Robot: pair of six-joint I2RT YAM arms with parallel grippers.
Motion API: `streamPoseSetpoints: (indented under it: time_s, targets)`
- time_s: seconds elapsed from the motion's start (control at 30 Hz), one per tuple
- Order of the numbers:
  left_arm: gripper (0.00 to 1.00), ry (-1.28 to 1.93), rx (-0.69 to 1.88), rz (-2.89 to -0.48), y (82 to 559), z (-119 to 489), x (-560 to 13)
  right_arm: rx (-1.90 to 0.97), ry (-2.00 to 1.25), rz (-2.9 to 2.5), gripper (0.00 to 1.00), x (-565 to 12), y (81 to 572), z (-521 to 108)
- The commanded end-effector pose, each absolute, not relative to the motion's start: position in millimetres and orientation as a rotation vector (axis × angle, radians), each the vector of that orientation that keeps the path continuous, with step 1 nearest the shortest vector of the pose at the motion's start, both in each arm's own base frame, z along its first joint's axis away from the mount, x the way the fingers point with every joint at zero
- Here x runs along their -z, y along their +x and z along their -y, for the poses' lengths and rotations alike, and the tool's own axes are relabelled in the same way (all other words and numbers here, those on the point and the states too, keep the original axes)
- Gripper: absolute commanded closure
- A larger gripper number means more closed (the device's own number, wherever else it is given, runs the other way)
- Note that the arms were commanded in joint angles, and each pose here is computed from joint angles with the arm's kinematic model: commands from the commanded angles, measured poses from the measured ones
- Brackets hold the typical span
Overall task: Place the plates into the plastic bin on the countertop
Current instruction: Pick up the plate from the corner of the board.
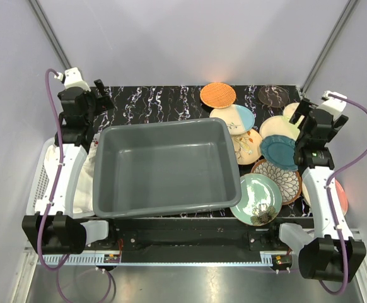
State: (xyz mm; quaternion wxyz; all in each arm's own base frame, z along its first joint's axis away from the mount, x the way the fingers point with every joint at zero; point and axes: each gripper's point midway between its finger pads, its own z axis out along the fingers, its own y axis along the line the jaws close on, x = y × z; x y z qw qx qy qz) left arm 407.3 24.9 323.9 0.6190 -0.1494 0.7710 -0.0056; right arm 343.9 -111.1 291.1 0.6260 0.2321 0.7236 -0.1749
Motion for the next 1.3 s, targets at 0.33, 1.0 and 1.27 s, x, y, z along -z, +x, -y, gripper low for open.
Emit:
streamPoseSetpoints:
  time_s: [0.33, 1.0, 1.27]
  targets:
    - [0.01, -0.373, 0.034, -1.711, 400, -27, -344, 0.093, 0.802, -1.952, 0.0, -194, 331, 84]
    - [0.01, -0.367, 0.067, -1.827, 385, -18, -296, -0.423, 0.884, -2.487, 0.0, -116, 242, -18]
    - [0.01, -0.375, 0.101, -1.869, 370, -12, -273, -0.291, 0.915, -2.762, 0.0, -122, 213, -10]
